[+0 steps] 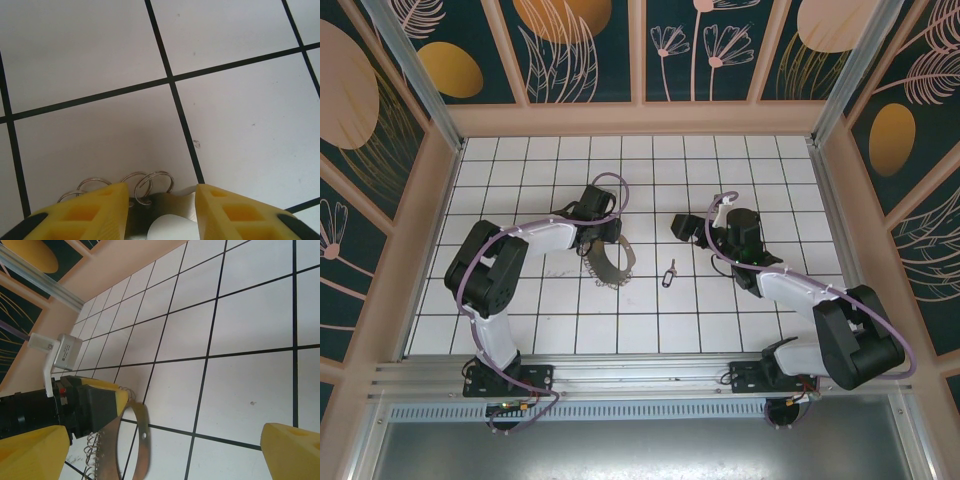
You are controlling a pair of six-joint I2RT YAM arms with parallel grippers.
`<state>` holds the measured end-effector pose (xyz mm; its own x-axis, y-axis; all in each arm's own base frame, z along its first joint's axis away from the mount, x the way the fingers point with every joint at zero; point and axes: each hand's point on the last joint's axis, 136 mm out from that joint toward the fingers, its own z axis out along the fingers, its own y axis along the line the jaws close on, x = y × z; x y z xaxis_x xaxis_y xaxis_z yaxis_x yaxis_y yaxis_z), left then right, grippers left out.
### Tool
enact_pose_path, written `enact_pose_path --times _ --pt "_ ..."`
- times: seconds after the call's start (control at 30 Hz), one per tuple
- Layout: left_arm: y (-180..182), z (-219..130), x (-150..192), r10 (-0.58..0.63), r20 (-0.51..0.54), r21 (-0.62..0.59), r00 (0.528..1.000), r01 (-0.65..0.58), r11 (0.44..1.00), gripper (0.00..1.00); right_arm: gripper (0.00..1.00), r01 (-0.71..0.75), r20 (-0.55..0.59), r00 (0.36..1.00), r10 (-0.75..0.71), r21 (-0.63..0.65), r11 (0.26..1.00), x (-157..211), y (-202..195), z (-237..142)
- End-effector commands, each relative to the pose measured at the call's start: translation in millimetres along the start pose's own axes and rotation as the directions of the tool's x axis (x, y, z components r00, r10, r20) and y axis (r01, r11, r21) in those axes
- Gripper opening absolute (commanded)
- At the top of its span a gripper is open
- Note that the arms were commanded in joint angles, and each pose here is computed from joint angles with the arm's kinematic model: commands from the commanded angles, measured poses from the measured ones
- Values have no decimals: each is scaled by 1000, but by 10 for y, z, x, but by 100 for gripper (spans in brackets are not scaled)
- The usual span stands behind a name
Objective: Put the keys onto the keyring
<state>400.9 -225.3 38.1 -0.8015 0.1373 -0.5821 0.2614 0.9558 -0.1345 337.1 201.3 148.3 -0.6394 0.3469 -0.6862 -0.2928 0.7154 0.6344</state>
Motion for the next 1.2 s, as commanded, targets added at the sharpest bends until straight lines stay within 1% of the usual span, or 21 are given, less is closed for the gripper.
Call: enact_pose_path --times 0.0,0.6,0.87,1.17 --pt "13 63 -19 22 2 -20 1000 -22 1000 40 98 17 23 1000 -17 -25 1000 -79 57 -2" --pt "7 167 19 25 -13 -17 1000 -25 1000 40 98 24 27 999 -23 -21 1000 -70 54 -36" --pt "-25 170 20 27 -13 0 1000 -27 1000 30 98 24 26 999 -23 -21 999 -62 50 -43" --pt "-26 181 17 25 -12 1 1000 -25 1000 22 99 19 28 999 -18 -16 1000 -67 43 -48"
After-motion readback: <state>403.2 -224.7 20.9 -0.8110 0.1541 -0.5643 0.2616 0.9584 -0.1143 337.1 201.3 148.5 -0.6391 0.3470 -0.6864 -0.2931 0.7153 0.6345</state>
